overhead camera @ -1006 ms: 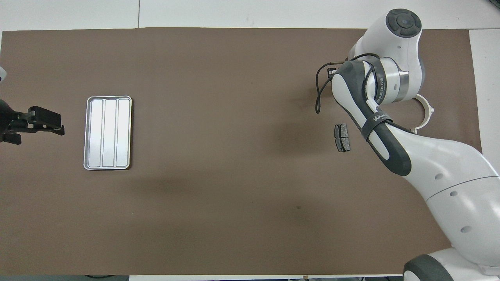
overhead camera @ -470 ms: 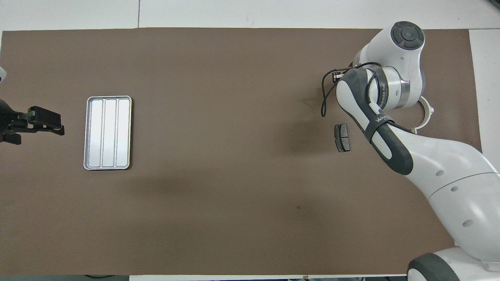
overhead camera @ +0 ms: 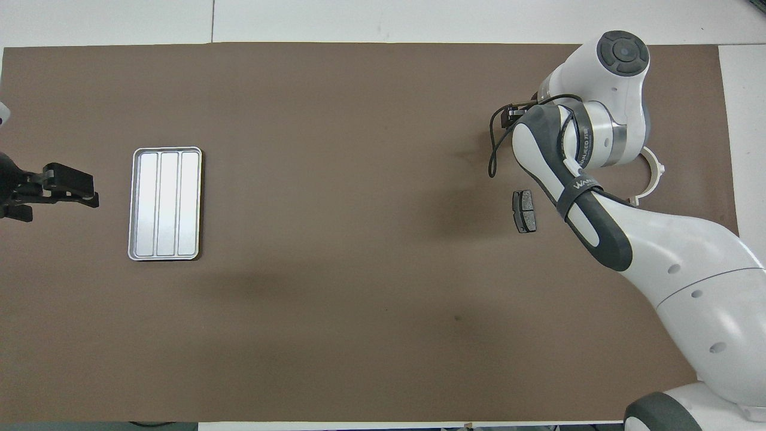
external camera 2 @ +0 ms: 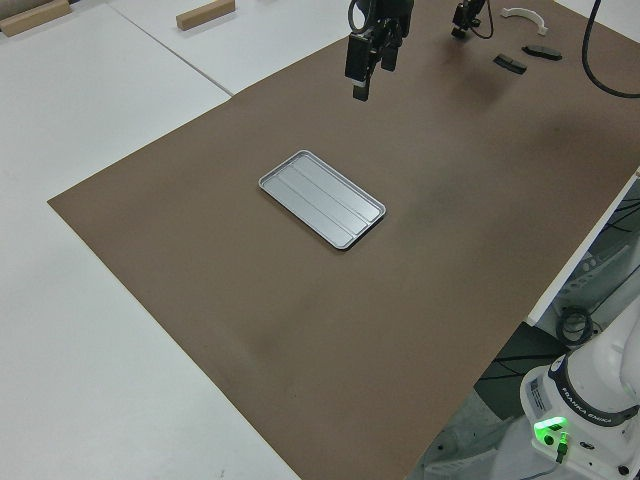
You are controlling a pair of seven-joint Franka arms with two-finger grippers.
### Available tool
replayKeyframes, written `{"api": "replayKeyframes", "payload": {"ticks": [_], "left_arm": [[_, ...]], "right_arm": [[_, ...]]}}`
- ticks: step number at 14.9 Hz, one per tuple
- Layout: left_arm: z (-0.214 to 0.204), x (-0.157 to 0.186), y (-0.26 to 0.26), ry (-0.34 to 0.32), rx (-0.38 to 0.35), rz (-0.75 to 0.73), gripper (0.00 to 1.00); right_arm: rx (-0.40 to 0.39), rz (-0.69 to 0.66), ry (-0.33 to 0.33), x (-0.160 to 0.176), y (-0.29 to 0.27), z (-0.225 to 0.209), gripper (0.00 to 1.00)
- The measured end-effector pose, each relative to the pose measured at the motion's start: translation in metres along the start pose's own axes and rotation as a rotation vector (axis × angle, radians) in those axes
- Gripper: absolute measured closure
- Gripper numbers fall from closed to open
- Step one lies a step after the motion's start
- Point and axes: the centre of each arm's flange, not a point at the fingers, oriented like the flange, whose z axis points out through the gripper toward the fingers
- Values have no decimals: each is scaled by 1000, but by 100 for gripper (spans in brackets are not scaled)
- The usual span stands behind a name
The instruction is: Place bearing gear from tray to pile
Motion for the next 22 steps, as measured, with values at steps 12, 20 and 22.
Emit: {"api": "replayKeyframes", "payload": {"ticks": [12, 20, 22], "left_arm": [[0, 0, 0, 0, 0, 0, 0], [0, 0, 0, 0, 0, 0, 0], [0, 0, 0, 0, 0, 0, 0]], "right_arm": [[-12, 11, 58, 3, 58, -72, 0], [-8, -15, -19, -41, 52, -207, 0], [-7, -16, -34, -69, 51, -262, 0]]}}
